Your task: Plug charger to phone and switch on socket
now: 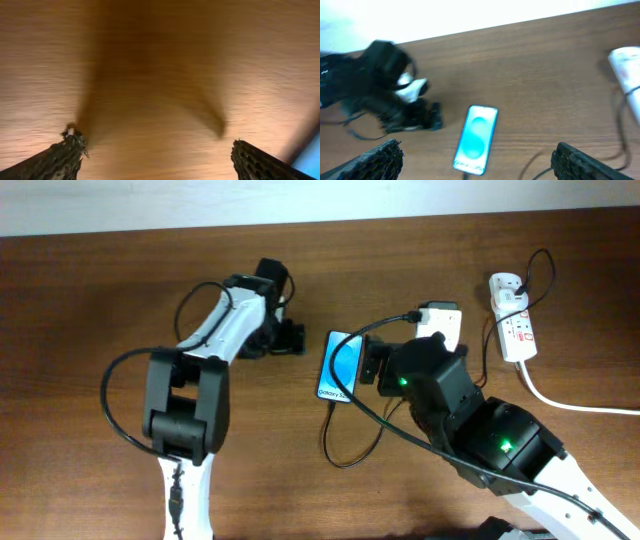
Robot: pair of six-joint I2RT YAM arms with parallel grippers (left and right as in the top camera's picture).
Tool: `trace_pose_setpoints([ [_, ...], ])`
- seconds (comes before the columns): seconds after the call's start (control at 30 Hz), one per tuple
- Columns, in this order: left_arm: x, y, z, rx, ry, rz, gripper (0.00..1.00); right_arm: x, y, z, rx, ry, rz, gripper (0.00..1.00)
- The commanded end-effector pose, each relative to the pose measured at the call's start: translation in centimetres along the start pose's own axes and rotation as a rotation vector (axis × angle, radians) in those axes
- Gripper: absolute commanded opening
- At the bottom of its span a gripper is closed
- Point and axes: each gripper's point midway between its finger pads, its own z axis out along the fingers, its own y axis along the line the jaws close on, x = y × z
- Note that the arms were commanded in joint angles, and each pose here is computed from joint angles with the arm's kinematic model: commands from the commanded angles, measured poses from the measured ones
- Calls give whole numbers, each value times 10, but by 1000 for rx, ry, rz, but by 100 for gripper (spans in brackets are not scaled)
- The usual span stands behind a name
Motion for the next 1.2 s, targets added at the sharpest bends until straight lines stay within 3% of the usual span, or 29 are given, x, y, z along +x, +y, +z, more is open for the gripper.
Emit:
trace_pose_setpoints([
  [0.0, -43, 49, -49, -117, -149, -91, 99, -17, -23, -2, 133, -93, 10, 99],
  [0.07, -73, 62, -134, -134, -373, -128, 99, -29, -35, -6, 210, -163, 20, 99],
  [0.17, -110, 64, -277, -97, -833, -184, 99, -76, -58, -27, 371, -420, 133, 99],
  [0.23, -113, 59, -349, -73, -1049, -137, 100, -99, -71, -46, 456, -568, 231, 99],
  [0.33, -103, 69, -383, -177, -1110, 22, 99, -122, -98, -88, 635, -800, 439, 99],
  [0.47, -77, 148, -410, -235, -1113, -106, 99, -156, -143, -132, 712, -1039, 806, 100],
  [0.5, -63, 152, -424, -208, -1132, -103, 99, -171, -148, -137, 685, -1059, 780, 100],
  [0.57, -28, 151, -457, -203, -1183, -107, 99, -202, -140, -132, 627, -1036, 503, 100],
  [0.63, 12, 147, -487, -199, -1248, -109, 99, -217, -140, -150, 717, -1029, 290, 100],
  [0.7, 62, 144, -518, -196, -1342, -112, 99, -223, -146, -180, 806, -1058, 217, 99],
  [0.77, 137, 138, -550, -187, -1482, -114, 99, -218, -158, -202, 908, -1041, 208, 99],
  [0.8, 207, 134, -575, -180, -1640, -118, 99, -217, -159, -204, 953, -999, 143, 99],
  [0.93, 359, 124, -623, -153, -2043, -128, 99, -228, -150, -214, 957, -1031, 12, 99],
  [1.03, 389, 123, -637, -148, -2138, -133, 99, -249, -127, -231, 868, -1186, -113, 99],
  [1.17, 394, 122, -643, -145, -2169, -133, 99, -259, -110, -267, 843, -1305, -291, 99],
])
